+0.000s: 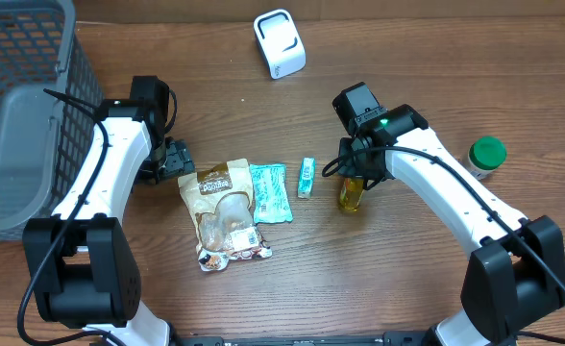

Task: Scan the item barcode
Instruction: 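Lower the right gripper and close on the oil bottle's neck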

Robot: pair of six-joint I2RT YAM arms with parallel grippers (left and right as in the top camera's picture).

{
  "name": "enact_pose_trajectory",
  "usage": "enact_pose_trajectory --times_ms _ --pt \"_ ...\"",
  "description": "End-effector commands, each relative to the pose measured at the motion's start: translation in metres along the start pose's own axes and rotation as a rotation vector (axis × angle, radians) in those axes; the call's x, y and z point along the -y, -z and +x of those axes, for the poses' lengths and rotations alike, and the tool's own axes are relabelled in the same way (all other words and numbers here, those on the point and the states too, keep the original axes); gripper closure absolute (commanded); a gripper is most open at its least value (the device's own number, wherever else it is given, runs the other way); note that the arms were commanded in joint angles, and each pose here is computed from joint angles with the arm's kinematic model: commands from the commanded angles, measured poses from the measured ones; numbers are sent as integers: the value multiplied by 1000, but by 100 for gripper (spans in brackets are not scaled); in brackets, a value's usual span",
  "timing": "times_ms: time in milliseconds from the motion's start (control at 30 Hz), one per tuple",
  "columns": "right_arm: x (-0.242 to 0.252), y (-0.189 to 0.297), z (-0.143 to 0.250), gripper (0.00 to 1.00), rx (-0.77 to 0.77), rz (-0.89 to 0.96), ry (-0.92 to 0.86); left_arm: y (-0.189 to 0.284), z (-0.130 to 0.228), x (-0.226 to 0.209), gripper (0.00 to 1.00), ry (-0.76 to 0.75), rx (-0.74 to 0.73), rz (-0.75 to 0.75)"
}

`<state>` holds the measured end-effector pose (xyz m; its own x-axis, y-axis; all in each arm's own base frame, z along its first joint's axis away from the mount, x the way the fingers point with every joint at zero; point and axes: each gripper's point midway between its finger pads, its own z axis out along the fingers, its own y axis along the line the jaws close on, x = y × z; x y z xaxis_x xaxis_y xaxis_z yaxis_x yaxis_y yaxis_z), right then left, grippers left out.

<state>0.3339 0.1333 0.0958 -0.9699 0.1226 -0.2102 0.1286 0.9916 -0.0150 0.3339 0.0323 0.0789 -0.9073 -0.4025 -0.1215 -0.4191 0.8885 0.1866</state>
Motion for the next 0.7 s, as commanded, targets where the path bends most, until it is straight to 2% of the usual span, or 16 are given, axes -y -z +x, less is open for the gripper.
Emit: enact_pose_trajectory --times_ms 0,400,667 --pt "1 1 4 68 -5 -12 -15 -3 -1 -4 0 8 0 -23" --pt "1 1 4 67 -7 -15 -15 -3 -1 -4 0 8 0 -23" --pt "1 1 4 59 -8 -14 -15 -3 -1 -4 0 8 0 -23"
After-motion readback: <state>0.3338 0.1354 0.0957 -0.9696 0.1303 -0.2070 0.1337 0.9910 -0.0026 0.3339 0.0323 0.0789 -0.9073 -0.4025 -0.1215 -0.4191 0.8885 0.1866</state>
